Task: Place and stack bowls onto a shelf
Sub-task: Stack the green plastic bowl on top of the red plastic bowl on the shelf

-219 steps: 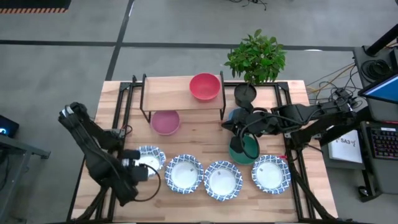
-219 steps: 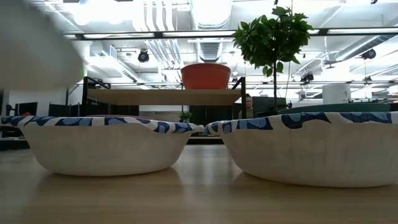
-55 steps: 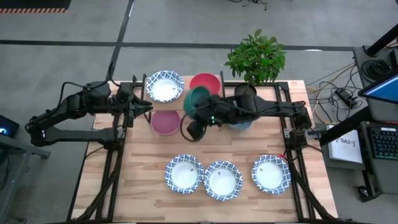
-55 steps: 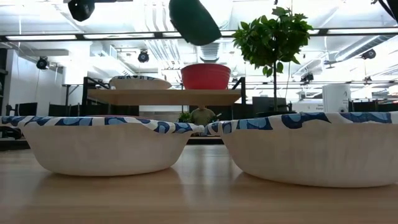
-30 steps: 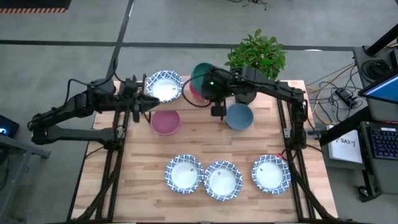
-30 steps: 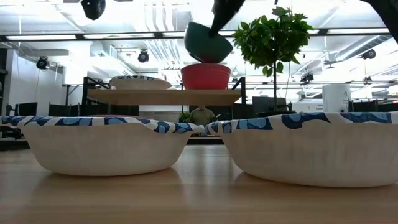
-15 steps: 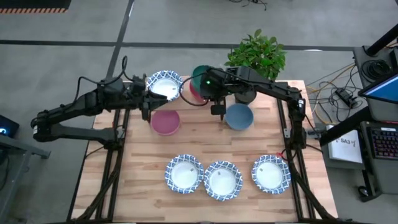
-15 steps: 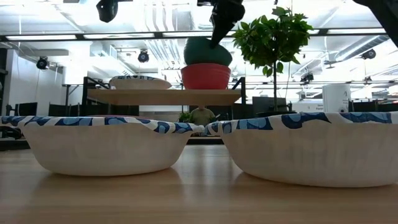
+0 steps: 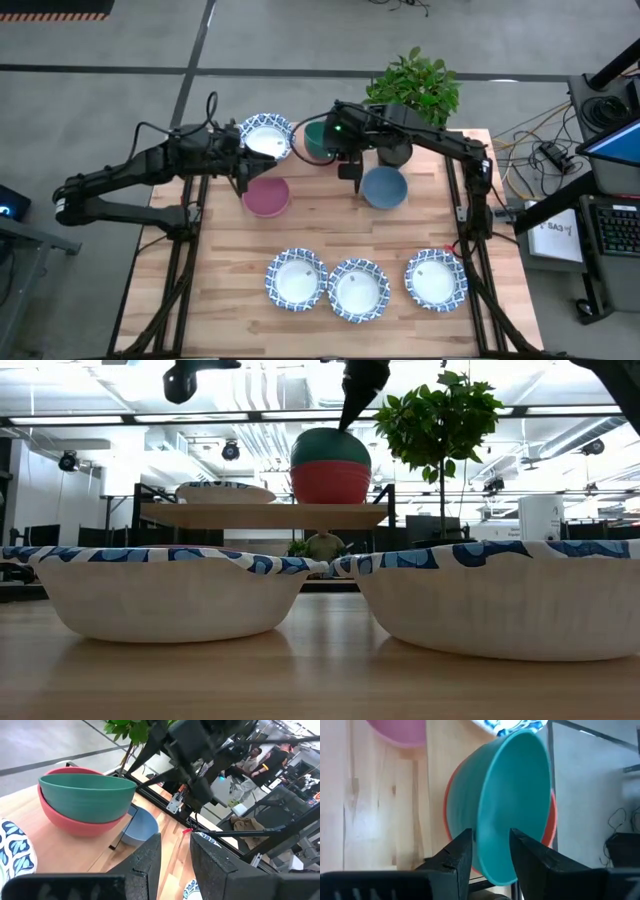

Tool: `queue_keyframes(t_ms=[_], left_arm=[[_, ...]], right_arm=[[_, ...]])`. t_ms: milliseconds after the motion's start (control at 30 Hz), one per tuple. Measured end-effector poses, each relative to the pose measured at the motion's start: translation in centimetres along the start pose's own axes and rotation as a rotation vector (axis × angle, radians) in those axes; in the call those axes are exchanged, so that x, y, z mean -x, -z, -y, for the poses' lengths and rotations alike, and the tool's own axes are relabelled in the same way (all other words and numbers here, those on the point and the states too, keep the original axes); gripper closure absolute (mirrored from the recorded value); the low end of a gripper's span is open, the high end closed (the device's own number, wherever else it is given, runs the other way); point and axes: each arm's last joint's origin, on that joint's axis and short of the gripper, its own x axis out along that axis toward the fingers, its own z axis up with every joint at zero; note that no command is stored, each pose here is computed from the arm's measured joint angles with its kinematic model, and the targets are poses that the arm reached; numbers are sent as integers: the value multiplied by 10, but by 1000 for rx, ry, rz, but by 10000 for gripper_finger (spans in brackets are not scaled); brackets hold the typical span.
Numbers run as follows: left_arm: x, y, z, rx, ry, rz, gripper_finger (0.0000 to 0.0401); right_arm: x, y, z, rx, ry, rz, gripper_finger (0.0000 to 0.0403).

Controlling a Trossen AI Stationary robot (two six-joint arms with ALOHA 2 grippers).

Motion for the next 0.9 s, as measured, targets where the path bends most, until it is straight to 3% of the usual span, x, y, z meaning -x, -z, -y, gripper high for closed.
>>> queue_keyframes(t_ms=[200,367,467,900], left_arm=[[-6,1,-1,22,-8,-13,315],[-12,0,-1,26,-1,0,315],[-14,-2,0,27,9,18,315],[-1,-5,3,41,31,55,315]], right_arm=[[23,-5,5,-209,-42,119,299],[23,-18,7,-287,-101,318,354],[7,-24,5,-298,-81,371,387],[-63,-20,12,-506,-13,529,394]])
